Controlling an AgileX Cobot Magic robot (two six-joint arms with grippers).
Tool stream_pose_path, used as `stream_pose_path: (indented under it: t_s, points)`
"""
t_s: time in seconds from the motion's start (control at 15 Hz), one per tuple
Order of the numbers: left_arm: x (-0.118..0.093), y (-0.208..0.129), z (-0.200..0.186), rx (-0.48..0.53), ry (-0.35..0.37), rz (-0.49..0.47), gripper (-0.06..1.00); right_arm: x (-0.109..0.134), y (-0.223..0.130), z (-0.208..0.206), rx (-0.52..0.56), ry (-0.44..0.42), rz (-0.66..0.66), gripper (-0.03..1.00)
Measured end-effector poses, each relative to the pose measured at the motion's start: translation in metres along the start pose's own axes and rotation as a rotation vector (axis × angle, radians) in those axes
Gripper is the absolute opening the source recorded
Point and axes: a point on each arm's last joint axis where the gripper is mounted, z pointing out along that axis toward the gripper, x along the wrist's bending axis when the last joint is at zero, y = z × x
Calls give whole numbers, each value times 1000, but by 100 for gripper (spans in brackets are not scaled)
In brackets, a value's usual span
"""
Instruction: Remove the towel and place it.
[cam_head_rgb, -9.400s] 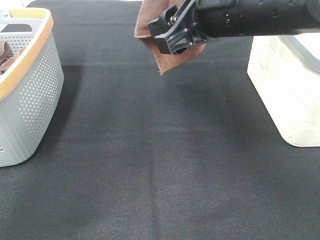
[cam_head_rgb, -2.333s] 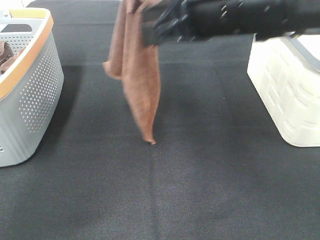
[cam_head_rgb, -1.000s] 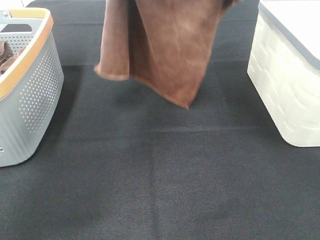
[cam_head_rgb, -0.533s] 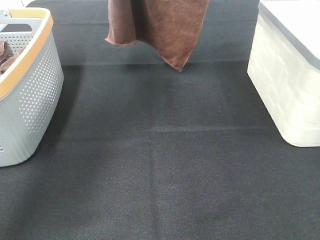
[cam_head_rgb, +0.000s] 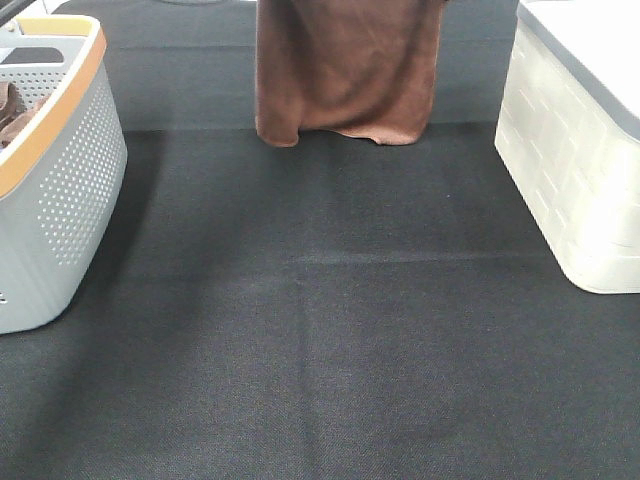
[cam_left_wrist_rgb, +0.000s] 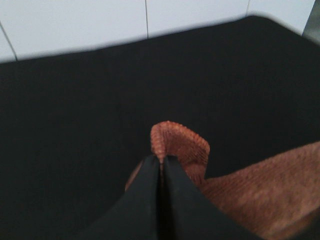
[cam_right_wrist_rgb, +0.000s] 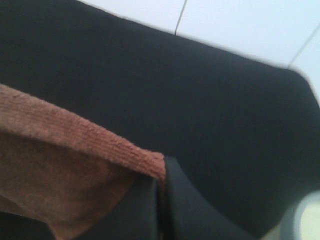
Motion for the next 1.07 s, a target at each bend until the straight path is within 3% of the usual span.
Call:
stream_pose_path:
  t_s: [0.27,0.4,0.6,0.8,1.07]
  points:
    - [-3,-25,-4,279,7,-40,1,4,-17,-2,195,25,65,0]
    - [-3,-41,-10,468,21,-48,1,17,-32,-8,377,129,77,0]
    - [-4,-57,-20,667,16,-67,1,27,-43,-16,527,253,54,0]
    - [-8,-63,-20,712,-31,-62,1,28,-55,-24,684,284,32,0]
    - [-9,-82,-23,804,-48,-61,1,31,-61,-32,792,325,54,0]
